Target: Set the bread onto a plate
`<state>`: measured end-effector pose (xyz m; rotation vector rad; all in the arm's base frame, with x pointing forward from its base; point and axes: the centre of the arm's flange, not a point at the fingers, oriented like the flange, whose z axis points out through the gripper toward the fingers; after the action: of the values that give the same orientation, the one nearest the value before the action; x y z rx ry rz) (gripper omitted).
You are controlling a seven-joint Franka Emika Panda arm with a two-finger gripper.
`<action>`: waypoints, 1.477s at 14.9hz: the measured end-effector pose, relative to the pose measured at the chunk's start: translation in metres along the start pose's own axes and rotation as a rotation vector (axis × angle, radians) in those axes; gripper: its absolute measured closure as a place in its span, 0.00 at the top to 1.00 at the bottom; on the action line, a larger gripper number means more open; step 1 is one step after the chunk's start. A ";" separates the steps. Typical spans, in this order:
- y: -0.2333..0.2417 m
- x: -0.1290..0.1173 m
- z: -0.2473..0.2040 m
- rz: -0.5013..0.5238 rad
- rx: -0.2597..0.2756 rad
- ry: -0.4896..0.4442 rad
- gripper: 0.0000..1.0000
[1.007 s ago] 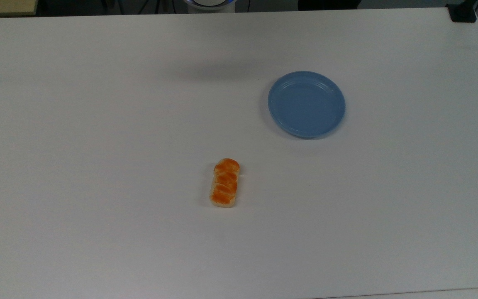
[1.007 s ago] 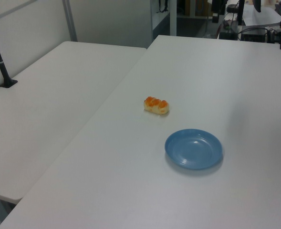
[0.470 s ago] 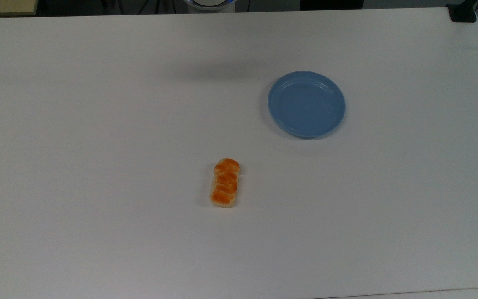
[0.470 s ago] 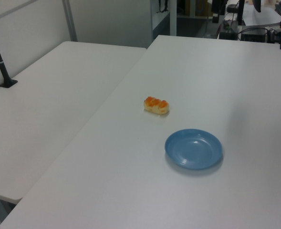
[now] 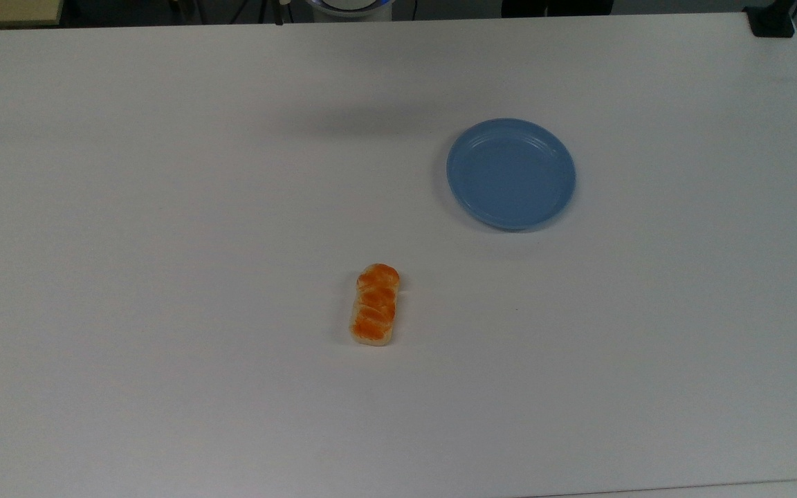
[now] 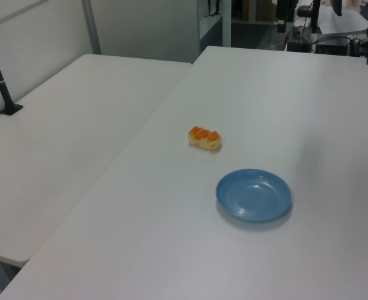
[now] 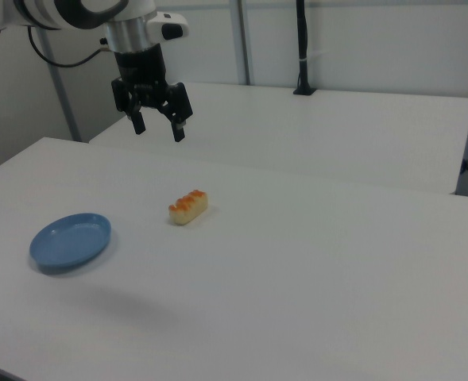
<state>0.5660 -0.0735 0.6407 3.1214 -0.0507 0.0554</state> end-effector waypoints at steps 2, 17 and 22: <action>0.003 0.000 0.000 0.005 0.000 0.000 1.00; 0.004 -0.004 0.002 0.008 0.002 -0.028 1.00; 0.002 0.000 0.003 0.004 0.000 -0.009 1.00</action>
<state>0.5665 -0.0754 0.6380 3.1221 -0.0566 0.0417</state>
